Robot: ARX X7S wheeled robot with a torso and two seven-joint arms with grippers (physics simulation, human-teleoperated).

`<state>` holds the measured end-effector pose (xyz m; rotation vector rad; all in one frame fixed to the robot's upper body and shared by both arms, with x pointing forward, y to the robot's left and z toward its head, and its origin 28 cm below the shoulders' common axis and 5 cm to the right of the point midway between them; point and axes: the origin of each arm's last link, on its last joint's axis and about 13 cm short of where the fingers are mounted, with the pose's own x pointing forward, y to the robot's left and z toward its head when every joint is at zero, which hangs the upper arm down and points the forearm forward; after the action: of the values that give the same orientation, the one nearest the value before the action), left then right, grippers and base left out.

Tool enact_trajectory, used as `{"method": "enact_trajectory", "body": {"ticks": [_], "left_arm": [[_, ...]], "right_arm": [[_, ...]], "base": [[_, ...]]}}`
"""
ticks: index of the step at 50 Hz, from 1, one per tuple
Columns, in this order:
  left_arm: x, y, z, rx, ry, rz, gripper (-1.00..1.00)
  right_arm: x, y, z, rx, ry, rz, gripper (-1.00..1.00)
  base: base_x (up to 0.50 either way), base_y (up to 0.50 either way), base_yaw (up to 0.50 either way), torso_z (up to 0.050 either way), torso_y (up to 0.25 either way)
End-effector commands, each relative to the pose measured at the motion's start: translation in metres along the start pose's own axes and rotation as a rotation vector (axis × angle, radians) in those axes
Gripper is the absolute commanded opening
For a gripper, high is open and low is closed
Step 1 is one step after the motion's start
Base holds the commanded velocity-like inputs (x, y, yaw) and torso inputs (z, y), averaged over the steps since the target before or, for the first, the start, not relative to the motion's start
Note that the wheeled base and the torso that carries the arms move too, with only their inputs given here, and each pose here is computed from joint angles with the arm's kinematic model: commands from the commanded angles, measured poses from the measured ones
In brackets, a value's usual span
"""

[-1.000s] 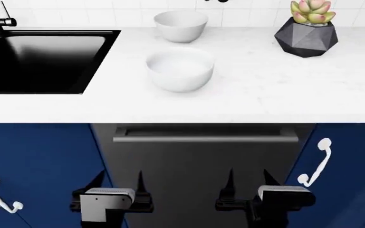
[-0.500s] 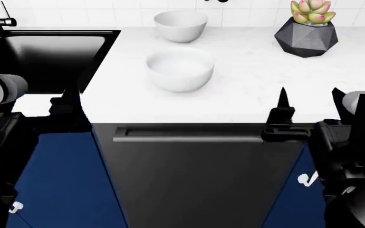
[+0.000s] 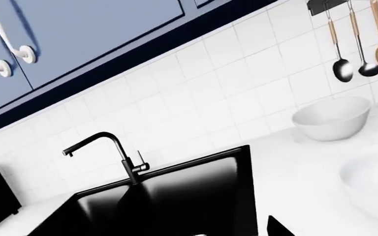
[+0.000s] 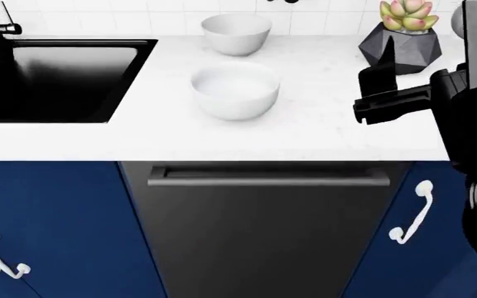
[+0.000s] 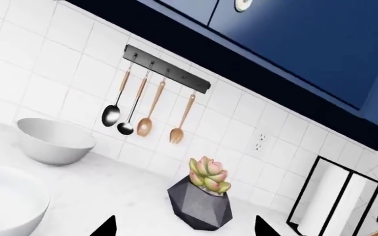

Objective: Stack the bowls in the sink.

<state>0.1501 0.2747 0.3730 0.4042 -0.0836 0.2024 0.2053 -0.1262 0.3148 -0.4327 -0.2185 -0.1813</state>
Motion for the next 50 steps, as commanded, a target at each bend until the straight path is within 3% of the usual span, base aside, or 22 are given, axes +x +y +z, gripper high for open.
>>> {"method": "enact_trajectory", "body": {"ticks": [1,6,10,21,37,50], "left_arm": [[-0.007,0.015,0.016,0.041,-0.007,0.059,1.0],[-0.007,0.016,0.015,0.037,-0.014,0.058,1.0],[-0.006,0.016,0.017,0.026,-0.022,0.053,1.0],[-0.009,0.018,0.024,0.013,-0.044,0.04,1.0],[-0.012,0.02,0.027,0.024,-0.044,0.038,1.0],[-0.017,0.024,0.039,0.037,-0.057,0.035,1.0]], "right_arm": [[0.017,0.009,0.017,-0.125,-0.007,0.007,1.0],[0.018,0.011,0.017,-0.137,-0.011,0.013,1.0],[0.019,0.009,0.022,-0.086,-0.023,0.017,1.0],[0.015,-0.003,0.051,-0.035,-0.052,0.045,1.0],[0.006,-0.01,0.069,-0.298,-0.007,0.049,1.0],[0.002,-0.014,0.079,-0.264,-0.019,0.045,1.0]], "base": [[0.0,0.0,0.0,0.0,0.0],[0.0,0.0,0.0,0.0,0.0],[0.06,0.0,0.0,0.0,0.0],[0.44,0.0,0.0,0.0,0.0],[0.5,0.0,0.0,0.0,0.0],[0.5,0.0,0.0,0.0,0.001]]}}
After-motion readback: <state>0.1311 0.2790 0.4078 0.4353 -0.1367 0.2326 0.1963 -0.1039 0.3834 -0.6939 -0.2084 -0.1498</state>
